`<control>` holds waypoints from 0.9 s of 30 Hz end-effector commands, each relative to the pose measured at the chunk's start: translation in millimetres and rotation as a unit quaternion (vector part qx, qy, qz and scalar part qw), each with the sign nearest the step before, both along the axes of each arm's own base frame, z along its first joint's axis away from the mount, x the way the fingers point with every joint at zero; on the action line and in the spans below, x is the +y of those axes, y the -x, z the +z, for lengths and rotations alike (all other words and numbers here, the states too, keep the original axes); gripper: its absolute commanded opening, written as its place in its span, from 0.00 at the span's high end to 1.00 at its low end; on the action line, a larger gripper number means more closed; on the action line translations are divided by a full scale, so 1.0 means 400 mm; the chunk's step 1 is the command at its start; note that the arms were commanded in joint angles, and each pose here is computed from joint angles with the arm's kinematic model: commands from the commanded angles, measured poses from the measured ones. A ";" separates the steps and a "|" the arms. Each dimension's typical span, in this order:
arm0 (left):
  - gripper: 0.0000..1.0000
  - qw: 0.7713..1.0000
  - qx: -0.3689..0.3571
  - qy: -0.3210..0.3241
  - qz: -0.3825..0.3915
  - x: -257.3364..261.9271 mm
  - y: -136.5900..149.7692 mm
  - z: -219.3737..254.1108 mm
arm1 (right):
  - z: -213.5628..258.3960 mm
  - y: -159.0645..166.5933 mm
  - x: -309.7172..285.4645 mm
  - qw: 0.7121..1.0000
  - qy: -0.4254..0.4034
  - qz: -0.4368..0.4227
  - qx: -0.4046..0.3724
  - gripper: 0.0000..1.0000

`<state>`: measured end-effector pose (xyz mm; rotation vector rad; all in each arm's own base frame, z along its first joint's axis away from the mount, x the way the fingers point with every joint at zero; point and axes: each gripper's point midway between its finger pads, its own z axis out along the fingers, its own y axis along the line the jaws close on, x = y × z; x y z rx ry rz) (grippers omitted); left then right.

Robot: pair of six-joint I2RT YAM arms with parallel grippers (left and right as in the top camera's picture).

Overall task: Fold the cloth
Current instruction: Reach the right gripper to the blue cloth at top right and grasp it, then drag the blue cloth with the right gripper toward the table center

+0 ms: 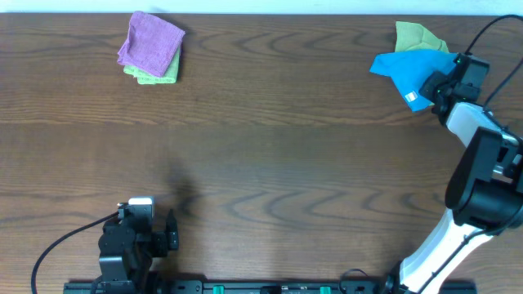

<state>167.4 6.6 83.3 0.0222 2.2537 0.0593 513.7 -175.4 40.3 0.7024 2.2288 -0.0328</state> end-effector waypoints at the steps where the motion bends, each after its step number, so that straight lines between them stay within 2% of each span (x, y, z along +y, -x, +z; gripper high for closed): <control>1: 0.05 0.999 0.031 -0.020 -0.012 0.003 0.022 -0.036 | 0.047 -0.016 0.020 0.999 -0.016 0.029 -0.020 0.99; 5: 0.05 0.999 0.031 -0.020 -0.012 0.003 0.022 -0.036 | 0.151 -0.009 0.066 0.997 -0.008 0.071 -0.036 0.99; 8: 0.05 0.999 0.031 -0.020 -0.012 0.003 0.022 -0.036 | 0.234 0.030 0.122 0.994 0.006 0.106 -0.025 0.99; 16: 0.05 0.999 0.031 -0.020 -0.012 0.003 0.022 -0.036 | 0.395 0.175 0.327 0.980 0.016 0.200 0.011 0.99; 27: 0.05 0.999 0.031 -0.020 -0.012 0.003 0.022 -0.036 | 0.514 0.398 0.630 0.940 0.008 0.340 0.034 0.99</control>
